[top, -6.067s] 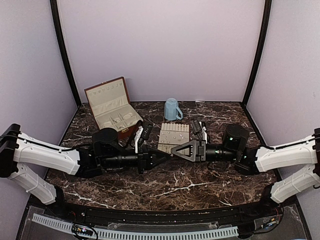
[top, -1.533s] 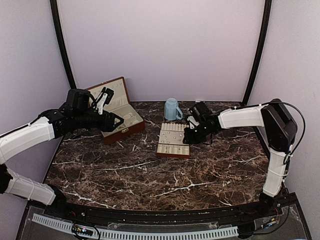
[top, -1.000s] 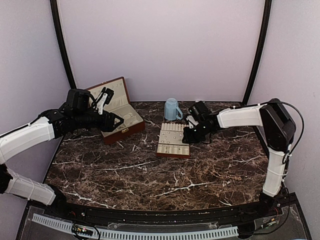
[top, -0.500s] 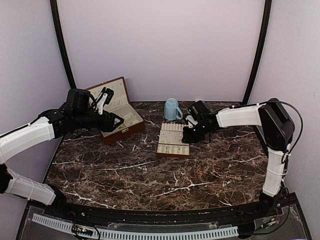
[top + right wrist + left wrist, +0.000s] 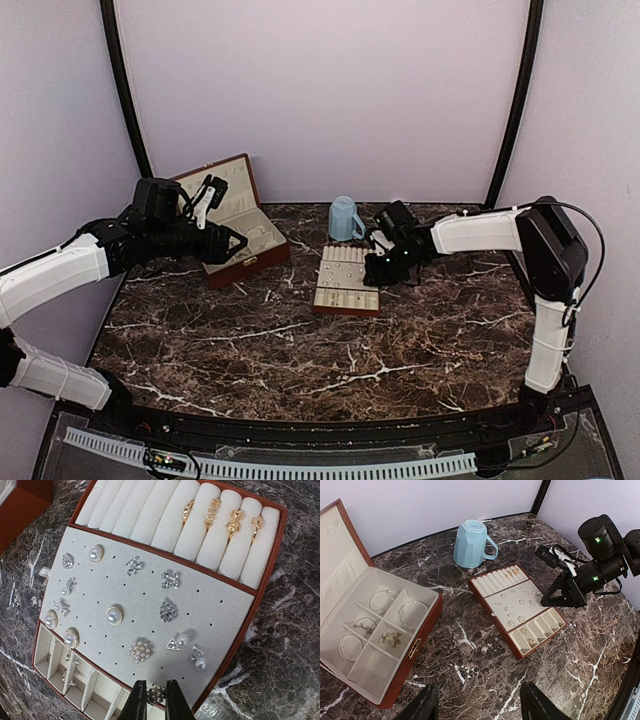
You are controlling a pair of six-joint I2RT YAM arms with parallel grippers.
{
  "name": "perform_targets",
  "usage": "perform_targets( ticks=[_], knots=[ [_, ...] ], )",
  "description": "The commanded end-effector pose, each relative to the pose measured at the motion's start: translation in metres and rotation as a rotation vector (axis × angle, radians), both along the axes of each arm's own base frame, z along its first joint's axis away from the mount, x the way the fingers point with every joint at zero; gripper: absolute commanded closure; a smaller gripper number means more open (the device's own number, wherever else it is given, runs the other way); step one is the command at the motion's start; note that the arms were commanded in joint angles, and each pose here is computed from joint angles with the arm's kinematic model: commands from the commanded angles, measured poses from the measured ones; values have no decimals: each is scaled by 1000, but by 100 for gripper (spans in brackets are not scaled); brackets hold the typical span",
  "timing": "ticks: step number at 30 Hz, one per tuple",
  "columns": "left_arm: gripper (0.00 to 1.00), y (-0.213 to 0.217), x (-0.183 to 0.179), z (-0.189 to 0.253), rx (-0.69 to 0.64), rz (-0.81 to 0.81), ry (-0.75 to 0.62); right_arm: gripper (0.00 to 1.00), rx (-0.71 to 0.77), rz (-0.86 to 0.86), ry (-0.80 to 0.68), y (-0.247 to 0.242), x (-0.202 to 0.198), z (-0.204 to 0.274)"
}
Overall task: Organize the mixed jewelry
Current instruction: Insert the earring into the earring holder.
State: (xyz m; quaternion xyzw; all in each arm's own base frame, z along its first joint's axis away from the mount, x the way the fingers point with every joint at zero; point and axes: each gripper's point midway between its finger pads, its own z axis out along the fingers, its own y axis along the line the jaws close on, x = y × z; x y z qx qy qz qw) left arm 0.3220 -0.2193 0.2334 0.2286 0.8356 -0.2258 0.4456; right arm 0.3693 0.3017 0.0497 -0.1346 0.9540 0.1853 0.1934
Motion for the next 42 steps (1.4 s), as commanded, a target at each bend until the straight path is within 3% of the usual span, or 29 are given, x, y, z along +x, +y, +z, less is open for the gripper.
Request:
perform_targets(
  ticks=[1,26,42],
  knots=[
    [42,3,-1,5,11,0,-14,90,-32,17,12,-1,-6,-1],
    [41,2,-2,4,8,-4,-9,90,-49,30,15,3,-4,-4],
    [41,1,-2,4,7,-7,-7,90,-174,78,0,11,-1,-17]
  ],
)
